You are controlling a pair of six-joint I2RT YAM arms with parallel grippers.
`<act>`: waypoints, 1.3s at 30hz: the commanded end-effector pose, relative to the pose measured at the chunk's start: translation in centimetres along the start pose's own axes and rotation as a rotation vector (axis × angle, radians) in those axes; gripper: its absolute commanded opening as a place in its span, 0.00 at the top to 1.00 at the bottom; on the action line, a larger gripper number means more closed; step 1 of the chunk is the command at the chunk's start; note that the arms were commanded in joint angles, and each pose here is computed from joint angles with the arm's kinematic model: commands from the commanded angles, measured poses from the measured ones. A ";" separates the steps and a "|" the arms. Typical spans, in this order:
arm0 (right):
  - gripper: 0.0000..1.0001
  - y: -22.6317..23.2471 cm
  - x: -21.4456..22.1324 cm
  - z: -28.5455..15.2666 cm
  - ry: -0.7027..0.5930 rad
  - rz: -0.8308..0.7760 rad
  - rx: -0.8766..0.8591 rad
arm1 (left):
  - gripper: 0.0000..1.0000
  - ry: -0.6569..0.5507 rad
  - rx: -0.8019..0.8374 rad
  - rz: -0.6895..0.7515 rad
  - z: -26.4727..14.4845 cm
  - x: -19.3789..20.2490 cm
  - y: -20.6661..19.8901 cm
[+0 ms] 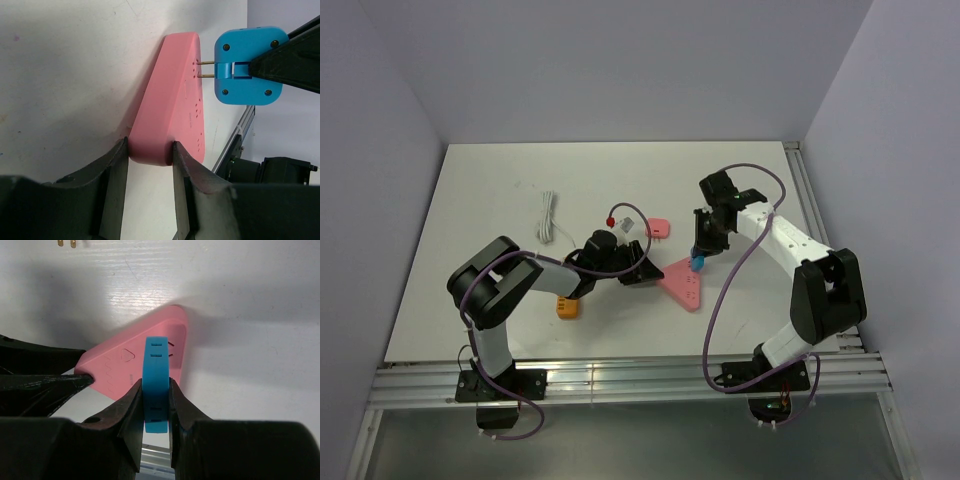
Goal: Insert the plug
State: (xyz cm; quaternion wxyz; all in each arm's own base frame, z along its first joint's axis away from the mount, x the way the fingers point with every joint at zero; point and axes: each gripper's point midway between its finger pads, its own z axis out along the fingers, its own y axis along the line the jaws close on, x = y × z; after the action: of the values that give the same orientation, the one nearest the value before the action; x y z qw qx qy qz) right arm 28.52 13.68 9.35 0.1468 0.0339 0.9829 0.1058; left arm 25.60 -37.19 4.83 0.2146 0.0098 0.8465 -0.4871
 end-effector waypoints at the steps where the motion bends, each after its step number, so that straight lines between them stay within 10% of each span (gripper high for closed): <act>1: 1.00 -0.4 -0.2 0.2 -0.008 0.017 0.017 | 1.00 0.046 -0.127 -0.002 -0.5 2.1 3.9; 39: 1.00 0.1 1.3 3.0 0.056 0.049 0.081 | 1.00 0.049 -0.112 -0.018 0.0 3.1 3.0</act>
State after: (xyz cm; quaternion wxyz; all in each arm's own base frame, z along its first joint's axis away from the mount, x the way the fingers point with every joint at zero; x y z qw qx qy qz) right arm 28.56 13.58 7.96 0.1357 0.0656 0.9852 0.0816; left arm 25.28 -37.42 4.82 0.2184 -0.0026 0.8448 -0.4885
